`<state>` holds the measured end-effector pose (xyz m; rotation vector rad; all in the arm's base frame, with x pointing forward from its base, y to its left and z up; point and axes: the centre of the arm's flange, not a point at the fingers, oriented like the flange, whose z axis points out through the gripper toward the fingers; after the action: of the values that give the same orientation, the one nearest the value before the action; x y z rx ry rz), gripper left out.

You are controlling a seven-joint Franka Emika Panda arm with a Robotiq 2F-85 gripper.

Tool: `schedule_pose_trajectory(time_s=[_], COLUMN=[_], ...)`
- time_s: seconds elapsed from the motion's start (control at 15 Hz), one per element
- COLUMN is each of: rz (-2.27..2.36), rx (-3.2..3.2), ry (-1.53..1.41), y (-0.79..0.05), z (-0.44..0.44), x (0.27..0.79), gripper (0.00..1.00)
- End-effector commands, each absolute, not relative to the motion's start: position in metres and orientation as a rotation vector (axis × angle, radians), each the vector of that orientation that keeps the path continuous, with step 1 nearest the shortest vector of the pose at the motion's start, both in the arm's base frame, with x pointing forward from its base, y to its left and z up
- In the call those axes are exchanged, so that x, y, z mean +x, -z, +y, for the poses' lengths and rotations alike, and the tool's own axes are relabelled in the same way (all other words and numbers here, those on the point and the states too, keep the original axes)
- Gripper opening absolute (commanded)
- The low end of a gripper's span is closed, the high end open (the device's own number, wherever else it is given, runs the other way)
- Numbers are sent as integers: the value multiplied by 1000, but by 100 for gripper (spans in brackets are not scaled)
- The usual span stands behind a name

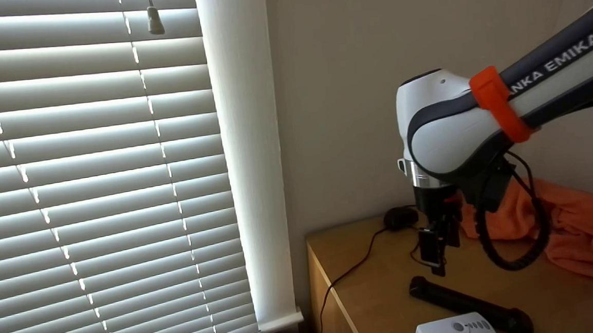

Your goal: Turn the remote

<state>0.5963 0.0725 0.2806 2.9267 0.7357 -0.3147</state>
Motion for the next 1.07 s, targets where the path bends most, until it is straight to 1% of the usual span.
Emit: schedule_pose_trajectory(time_s=[0.0,0.13,0.2,0.4,0.73,1.0], rz=[746,787,750,762,506,460], rx=[2872,2847,2889,2880,2740,2689], ry=[496,568,503,534,698,766], y=[-267,-261,-268,-261,-228,-199], z=[87,91,85,89,80,90], x=[636,644,618,629,635,640], gripper=[100,100,100,100,100,100])
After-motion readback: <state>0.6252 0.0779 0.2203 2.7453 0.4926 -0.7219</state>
